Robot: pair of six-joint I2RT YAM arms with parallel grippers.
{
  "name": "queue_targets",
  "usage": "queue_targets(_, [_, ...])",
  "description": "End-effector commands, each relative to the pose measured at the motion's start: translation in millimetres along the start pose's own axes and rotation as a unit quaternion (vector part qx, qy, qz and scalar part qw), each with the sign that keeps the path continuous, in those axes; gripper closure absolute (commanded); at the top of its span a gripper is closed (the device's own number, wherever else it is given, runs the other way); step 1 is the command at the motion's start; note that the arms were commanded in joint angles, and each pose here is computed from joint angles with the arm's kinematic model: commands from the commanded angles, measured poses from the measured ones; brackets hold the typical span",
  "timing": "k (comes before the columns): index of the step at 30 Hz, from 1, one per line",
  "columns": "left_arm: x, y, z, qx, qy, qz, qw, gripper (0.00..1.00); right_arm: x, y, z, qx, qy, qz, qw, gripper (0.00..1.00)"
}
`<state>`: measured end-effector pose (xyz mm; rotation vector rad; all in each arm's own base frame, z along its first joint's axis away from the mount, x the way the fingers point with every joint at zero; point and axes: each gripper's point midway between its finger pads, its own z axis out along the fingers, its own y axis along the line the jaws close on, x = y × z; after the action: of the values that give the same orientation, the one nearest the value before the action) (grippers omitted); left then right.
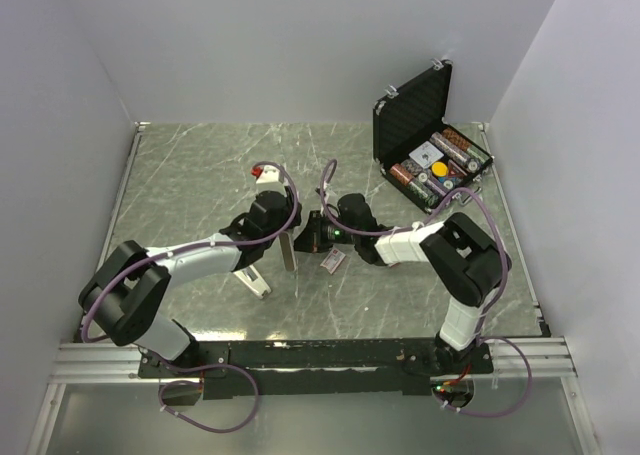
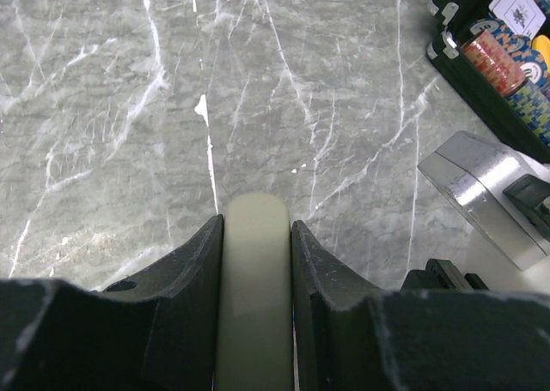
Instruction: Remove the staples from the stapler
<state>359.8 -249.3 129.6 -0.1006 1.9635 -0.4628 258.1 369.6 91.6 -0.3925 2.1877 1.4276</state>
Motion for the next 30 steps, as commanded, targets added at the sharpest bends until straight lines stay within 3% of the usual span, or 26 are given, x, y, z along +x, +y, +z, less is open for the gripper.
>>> queue_targets(1, [-66,-28,-7,0.03,-0.091,-0.041,0.995,0.99,-13,53,-12,-0.064,-0.002,-0.059,0.996,1.0])
queue_targets(9, [-93,-31,-30,0.037,-0.113,-0.038,0.992,0.99,-42,53,-33,0.021,-0.033,-0.131,0.991,1.0])
queue_targets(19, [-126,-27,-58,0.03,-0.147,-0.031,0.988,0.99,-55,45,-73,0.126,-0.044,-0.163,0.978,1.0])
queue_targets(23, [-134,-26,-63,0.025,-0.154,-0.032,0.987,0.99,-48,58,-85,0.112,-0.025,-0.169,0.979,1.0])
queue_targets(30, [-155,-29,-74,0.022,-0.176,-0.04,0.983,0.99,-21,111,-83,-0.003,0.023,-0.154,0.988,1.0])
